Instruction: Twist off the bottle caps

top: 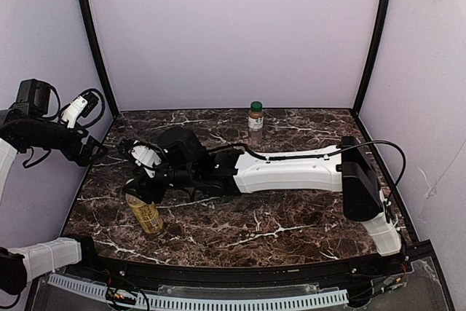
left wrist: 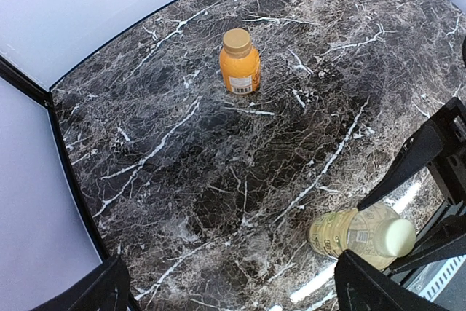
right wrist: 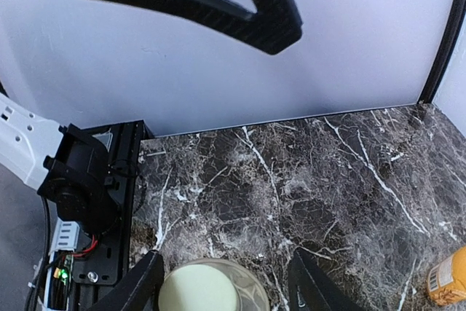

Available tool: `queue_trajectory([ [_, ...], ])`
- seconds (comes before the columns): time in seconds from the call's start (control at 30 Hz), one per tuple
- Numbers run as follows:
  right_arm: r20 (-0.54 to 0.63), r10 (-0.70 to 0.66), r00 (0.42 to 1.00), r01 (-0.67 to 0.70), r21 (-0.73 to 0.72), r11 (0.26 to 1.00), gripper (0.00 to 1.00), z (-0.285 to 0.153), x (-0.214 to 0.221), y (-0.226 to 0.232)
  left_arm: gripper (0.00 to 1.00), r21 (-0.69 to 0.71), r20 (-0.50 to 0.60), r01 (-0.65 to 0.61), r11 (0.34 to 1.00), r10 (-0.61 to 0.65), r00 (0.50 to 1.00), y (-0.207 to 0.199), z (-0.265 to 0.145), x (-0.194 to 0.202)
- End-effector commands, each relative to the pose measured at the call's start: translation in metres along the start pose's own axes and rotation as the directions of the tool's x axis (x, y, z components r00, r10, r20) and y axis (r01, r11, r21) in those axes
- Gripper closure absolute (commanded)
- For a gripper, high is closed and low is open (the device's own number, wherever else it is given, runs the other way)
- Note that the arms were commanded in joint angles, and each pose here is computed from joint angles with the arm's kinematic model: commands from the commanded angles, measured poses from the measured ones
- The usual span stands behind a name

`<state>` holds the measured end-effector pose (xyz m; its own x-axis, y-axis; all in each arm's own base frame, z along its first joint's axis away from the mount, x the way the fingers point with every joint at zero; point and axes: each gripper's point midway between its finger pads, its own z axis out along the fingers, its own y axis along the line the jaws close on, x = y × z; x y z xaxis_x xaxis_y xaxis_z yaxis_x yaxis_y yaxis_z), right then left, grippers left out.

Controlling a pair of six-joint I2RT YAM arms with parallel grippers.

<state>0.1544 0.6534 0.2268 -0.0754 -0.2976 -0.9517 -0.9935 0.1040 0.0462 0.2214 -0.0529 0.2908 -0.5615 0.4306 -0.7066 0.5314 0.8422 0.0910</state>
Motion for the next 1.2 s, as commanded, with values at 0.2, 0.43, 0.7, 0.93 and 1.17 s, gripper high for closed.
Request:
queue_trajectory([
  [0.2, -0.032, 0.022, 0.999, -0.023, -0.011, 1.0, 0.64, 0.006, 0.013, 0.003, 0.01, -0.001, 0.018, 0.002, 1.0, -0.002, 1.0, -0.002, -0.007, -0.003],
  [0.43, -0.005, 0.031, 1.0, -0.031, 0.016, 0.999, 1.0, -0.018, -0.016, -0.005, 0.01, 0.07, 0.028, -0.013, 0.997, 0.011, 1.0, -0.015, -0.004, 0.0],
  [0.7, 0.283, 0.251, 0.925, -0.286, 0.09, 0.954, 1.0, -0.126, -0.094, -0.07, 0.01, 0.398, 0.11, -0.106, 0.911, 0.068, 0.992, -0.072, -0.015, -0.025],
  [0.93, 0.429, 0.264, 0.864, -0.394, 0.251, 0.884, 1.0, -0.185, -0.1, -0.108, 0.01, 0.389, 0.218, -0.392, 0.834, 0.33, 0.918, -0.111, -0.015, -0.044],
  [1.17, 0.522, 0.319, 0.791, -0.46, 0.163, 0.873, 1.0, -0.208, -0.112, -0.107, 0.01, 0.316, 0.372, -0.531, 0.786, 0.413, 0.831, -0.131, 0.006, -0.091],
])
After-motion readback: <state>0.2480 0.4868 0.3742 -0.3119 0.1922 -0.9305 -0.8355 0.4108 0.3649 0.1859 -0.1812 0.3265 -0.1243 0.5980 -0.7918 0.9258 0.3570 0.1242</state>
